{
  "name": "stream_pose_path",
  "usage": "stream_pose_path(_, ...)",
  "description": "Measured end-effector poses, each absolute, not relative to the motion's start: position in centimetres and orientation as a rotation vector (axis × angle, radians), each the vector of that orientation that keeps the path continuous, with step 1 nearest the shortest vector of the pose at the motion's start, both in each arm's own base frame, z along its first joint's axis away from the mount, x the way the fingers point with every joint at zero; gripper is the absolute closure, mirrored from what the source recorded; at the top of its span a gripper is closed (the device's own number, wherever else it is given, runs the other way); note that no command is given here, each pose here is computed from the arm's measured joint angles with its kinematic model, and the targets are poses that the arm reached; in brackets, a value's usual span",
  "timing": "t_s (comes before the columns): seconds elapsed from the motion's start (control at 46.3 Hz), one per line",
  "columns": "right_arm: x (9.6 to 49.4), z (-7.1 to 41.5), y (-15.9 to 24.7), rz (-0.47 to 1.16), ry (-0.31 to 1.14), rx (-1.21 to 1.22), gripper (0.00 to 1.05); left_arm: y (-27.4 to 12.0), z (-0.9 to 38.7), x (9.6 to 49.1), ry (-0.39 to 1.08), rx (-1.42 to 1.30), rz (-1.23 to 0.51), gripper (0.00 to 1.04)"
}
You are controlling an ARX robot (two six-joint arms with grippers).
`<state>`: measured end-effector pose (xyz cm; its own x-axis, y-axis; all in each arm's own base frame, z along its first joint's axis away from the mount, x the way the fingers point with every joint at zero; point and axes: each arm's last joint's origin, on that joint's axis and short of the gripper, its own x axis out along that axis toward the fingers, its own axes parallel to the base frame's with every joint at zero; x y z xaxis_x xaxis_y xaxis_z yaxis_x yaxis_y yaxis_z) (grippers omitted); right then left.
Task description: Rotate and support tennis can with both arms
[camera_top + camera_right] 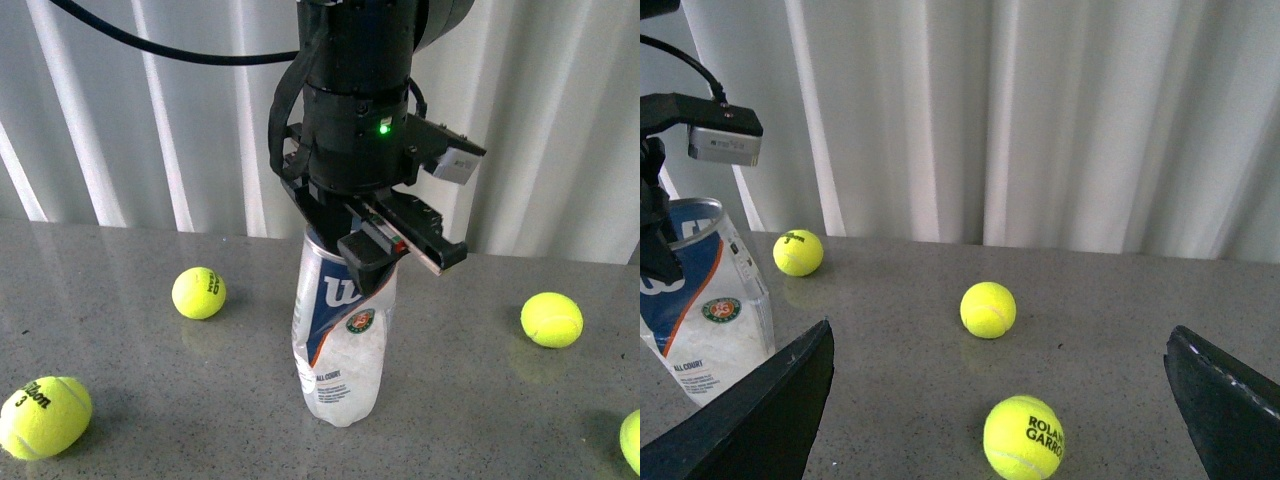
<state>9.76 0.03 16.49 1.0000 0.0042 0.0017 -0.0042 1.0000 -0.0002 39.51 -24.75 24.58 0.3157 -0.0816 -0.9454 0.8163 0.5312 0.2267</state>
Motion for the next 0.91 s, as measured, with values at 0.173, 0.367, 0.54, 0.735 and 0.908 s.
stream_pose_path(0.173, 9.8, 16.5, 0.0, 0.004, -0.002, -0.001, 0.07, -24.7, 25.6, 39.1, 1.074, 0.767, -0.692, 0.29)
stream_pose_path(0.367, 9.8, 16.5, 0.0, 0.004, -0.001, -0.001, 0.07, -23.8, 27.8, 38.0, 1.008, 0.594, -0.699, 0.07)
stream_pose_path(0.54, 9.8, 16.5, 0.0, 0.004, -0.002, 0.0, 0.07, -21.5, 31.2, 37.3, 0.844, 0.185, -0.632, 0.07)
stream_pose_path(0.735, 9.8, 16.5, 0.0, 0.005, -0.002, 0.0, 0.07, -18.8, 33.7, 36.0, 0.718, -0.122, -0.475, 0.07)
stream_pose_path(0.908, 9.8, 16.5, 0.0, 0.005, -0.001, -0.001, 0.07, -17.9, 31.8, 35.9, 0.382, -0.032, -0.208, 0.21)
